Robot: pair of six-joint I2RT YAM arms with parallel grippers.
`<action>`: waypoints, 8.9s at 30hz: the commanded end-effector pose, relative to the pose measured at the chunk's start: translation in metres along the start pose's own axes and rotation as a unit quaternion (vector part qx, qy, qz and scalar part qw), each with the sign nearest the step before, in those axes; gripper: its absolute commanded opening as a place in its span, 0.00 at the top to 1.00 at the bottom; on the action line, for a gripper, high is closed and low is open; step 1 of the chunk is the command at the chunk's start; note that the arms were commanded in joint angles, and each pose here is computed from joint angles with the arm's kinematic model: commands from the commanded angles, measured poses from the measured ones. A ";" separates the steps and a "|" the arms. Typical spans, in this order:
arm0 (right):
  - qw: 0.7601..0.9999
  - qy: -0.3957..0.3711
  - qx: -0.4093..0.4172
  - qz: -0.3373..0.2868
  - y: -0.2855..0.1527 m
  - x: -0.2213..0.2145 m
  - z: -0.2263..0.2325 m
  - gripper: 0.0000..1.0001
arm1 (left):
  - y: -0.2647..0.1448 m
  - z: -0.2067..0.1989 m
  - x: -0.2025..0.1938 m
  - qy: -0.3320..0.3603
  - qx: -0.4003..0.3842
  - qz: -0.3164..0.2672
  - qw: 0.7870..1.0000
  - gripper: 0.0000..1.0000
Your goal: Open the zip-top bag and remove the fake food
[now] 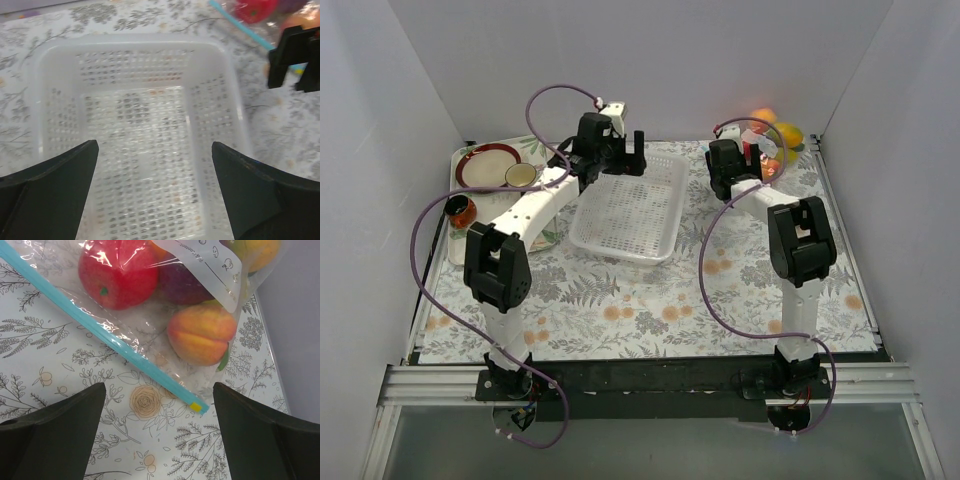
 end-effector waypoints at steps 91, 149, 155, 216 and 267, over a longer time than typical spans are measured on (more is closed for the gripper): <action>0.984 0.174 0.034 -0.013 -0.161 0.049 -0.123 0.99 | -0.059 0.053 -0.177 0.010 0.009 0.222 0.975 0.02; 0.839 0.114 0.472 -0.246 -0.412 0.229 0.014 0.99 | -0.273 0.004 0.040 0.383 -0.102 -0.085 0.914 0.02; 0.840 0.088 0.485 -0.228 -0.407 0.215 0.045 0.99 | -0.285 0.007 -0.008 0.373 -0.136 -0.044 0.917 0.02; 0.851 0.294 0.375 -0.220 -0.303 0.069 -0.100 0.99 | -0.229 0.014 -0.058 0.247 -0.192 0.036 0.949 0.02; 0.631 0.012 0.751 -0.193 -0.466 0.130 0.114 0.99 | -0.259 0.024 -0.069 0.401 -0.133 -0.229 0.877 0.02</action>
Point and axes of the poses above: each gripper's point midway between its finger pads, its own y axis out along the fingers, its own z axis along the line the jaws close on, x = y × z, the point moved 5 cm from there along -y, back along the fingers, and after that the axes turned 5 degrees about -y, right-handed, at the moved point
